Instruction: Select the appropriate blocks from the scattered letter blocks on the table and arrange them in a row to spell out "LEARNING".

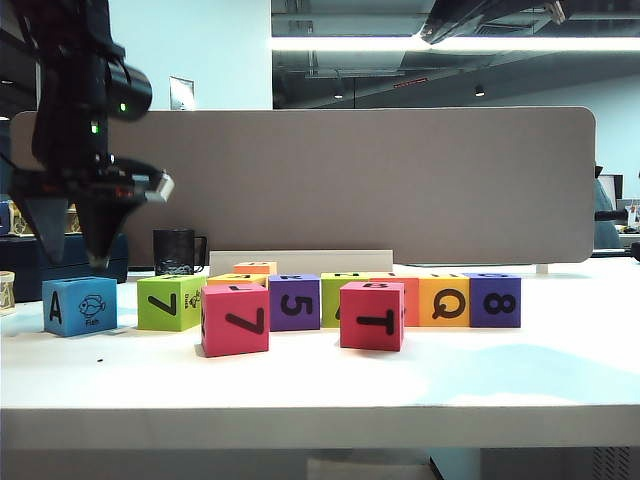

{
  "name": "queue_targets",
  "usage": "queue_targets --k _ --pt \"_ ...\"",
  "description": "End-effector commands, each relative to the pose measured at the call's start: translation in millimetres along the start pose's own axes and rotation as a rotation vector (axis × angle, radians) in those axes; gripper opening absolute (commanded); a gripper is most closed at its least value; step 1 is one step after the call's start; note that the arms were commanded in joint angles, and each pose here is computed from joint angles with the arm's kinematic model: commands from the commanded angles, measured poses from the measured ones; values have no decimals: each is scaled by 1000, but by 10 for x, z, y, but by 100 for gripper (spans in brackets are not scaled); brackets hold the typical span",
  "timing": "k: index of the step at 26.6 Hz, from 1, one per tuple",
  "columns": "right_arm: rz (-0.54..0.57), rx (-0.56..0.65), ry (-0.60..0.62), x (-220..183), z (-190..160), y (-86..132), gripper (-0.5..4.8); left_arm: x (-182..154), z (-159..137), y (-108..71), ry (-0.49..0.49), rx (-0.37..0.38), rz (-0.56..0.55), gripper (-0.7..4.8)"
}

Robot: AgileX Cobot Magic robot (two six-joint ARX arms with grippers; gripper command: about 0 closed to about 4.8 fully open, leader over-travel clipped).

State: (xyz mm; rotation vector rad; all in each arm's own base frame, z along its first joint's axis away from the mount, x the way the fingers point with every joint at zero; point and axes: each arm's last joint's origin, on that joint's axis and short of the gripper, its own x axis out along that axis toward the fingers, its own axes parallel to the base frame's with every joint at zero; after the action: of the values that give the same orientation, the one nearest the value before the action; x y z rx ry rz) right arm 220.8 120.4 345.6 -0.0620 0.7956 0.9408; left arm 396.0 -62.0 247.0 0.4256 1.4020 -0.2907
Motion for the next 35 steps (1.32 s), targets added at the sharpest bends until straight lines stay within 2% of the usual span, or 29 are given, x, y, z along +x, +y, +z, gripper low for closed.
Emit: queue_targets --k 1,8,13,18,19,21,23,28,35 --pt "20 4 8 -17 -7 19 -1 104 18 -6 30 36 -22 355" --pt "53 10 15 -17 -17 29 -1 284 60 -7 63 37 -33 352" --pt "66 10 14 -18 -17 33 -1 297 74 -6 54 32 -32 339" --pt "75 9 10 -18 -14 35 -1 297 83 -3 45 -14 -29 334" --pt "74 7 8 -18 -11 35 -1 298 91 -4 38 -33 -26 320" --pt "74 5 5 -18 -8 35 -1 297 98 -19 27 -33 -55 232" --pt "74 6 5 -18 -8 35 -1 296 105 -34 13 -34 -94 231" --pt "73 1 -2 -18 0 34 -1 295 152 -40 -32 -165 -117 232" --pt "73 0 -4 -17 2 33 -1 291 203 -42 -83 -269 -158 232"
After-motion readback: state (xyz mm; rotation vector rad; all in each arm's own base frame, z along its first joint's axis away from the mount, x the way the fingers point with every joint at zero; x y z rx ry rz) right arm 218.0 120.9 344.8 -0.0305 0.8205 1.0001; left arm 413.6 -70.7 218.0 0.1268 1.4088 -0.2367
